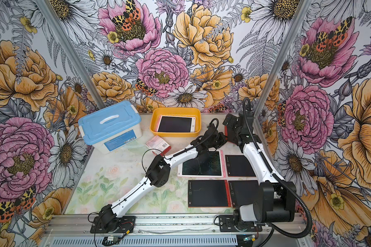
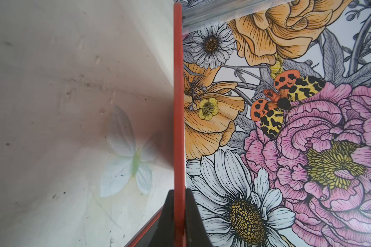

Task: Take out the writing tablet from the storage box
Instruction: Place the writing tablet at the center of the board.

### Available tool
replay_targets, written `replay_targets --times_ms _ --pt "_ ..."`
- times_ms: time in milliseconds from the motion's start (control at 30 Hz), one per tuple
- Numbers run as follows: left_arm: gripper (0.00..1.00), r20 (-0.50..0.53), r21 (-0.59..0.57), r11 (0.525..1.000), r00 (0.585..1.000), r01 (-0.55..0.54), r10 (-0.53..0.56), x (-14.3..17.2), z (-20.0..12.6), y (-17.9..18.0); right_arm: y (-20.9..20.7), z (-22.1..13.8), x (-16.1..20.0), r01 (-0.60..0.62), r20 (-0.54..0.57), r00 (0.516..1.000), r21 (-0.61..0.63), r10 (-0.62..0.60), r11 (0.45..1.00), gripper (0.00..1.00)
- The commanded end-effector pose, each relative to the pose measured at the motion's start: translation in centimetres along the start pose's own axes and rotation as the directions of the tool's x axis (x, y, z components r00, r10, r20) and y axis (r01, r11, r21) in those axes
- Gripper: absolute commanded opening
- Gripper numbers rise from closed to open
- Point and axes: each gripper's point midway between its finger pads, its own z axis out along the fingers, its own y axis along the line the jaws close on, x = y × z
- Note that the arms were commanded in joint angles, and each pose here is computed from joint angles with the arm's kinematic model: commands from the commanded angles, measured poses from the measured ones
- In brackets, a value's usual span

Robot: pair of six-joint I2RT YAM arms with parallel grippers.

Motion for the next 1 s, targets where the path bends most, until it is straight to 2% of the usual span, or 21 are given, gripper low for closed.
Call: replay_targets --times_ms 0,133,267,400,967 --pt "0.06 0.03 0.015 1.0 1.0 0.008 -0.008 -0.4 -0.3 -1.2 -0.1 0.2 -0.2 -0.016 0.016 1.0 -0.01 0.016 1.0 0.97" --pt "0.09 0.012 -0.006 1.0 1.0 0.006 -0.006 0.4 -0.4 -1.2 -0.6 0.4 -0.3 -0.024 0.017 1.0 0.002 0.024 1.0 0.97" --pt "0.23 -0.001 -0.015 1.0 1.0 0.008 -0.008 0.8 -0.6 -1.3 -0.9 0.5 -0.3 -0.031 0.016 0.999 0.009 0.03 0.999 0.97" --pt "0.3 -0.014 -0.028 1.0 1.0 0.006 -0.007 1.4 -0.7 -1.3 -1.1 0.7 -0.1 -0.036 0.012 0.999 0.013 0.035 0.999 0.97" --pt "0.56 -0.042 -0.118 0.983 0.99 -0.138 0.134 2.2 -2.4 -2.2 -1.6 0.9 0.2 -0.05 0.001 0.999 0.016 0.05 0.999 0.97"
